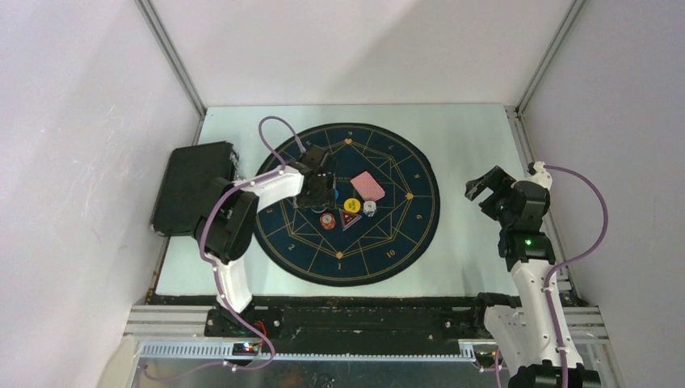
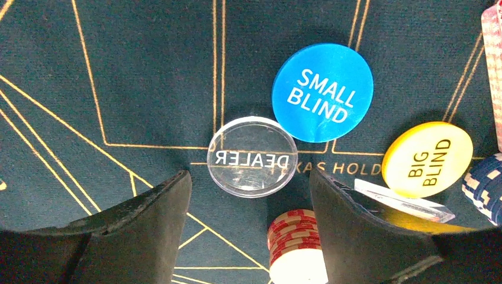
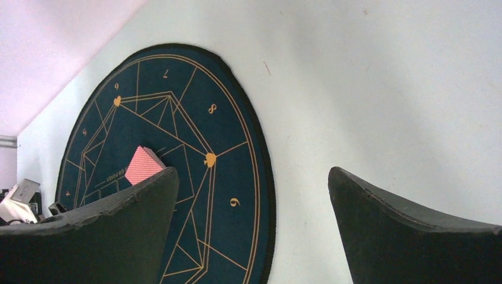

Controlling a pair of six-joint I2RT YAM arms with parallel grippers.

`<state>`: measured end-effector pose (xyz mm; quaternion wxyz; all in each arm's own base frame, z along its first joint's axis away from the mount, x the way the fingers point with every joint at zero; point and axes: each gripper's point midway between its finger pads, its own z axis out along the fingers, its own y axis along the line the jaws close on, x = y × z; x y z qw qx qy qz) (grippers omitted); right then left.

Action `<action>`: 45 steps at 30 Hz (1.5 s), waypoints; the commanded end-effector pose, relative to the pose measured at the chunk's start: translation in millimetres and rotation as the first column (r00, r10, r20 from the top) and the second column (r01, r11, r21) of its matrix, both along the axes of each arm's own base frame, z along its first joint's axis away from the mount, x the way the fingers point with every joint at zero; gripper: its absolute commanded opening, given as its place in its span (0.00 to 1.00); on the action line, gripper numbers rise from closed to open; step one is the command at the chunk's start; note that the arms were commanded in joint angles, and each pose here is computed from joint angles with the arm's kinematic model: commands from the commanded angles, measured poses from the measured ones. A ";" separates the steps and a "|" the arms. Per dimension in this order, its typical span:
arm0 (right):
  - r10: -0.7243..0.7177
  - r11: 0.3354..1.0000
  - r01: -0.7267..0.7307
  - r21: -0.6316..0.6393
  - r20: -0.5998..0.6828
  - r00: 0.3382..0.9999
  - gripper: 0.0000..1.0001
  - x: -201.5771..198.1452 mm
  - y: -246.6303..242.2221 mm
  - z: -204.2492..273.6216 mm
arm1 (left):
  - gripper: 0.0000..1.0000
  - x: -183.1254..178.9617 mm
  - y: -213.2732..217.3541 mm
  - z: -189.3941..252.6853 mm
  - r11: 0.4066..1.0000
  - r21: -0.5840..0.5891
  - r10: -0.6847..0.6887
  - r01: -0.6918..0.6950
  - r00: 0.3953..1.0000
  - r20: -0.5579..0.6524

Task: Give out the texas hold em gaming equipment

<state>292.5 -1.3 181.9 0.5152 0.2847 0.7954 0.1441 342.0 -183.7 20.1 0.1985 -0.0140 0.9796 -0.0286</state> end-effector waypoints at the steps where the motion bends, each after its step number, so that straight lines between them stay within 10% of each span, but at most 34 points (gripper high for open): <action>1: -0.032 0.999 0.032 -0.012 0.040 0.999 1.00 0.1 -6.4 11.2 | 0.78 0.5 -0.2 -6.9 0.999 0.019 0.026 -0.026 1.000 -0.014; 20: -0.057 0.998 0.059 -0.033 0.054 0.997 1.00 -2.3 -12.0 15.0 | 0.62 16.2 -8.1 -10.9 0.999 0.011 0.041 -0.041 0.999 -0.002; 30: -0.038 0.999 0.039 -0.026 0.055 0.998 1.00 -2.0 -8.4 15.2 | 0.36 21.1 -6.1 8.1 0.998 0.002 0.058 -0.058 0.997 0.051; 45: -0.017 1.000 0.017 -0.007 0.045 0.999 1.00 -0.3 -3.4 11.0 | 0.29 -47.1 66.3 25.0 0.955 0.100 0.268 -0.281 0.955 0.127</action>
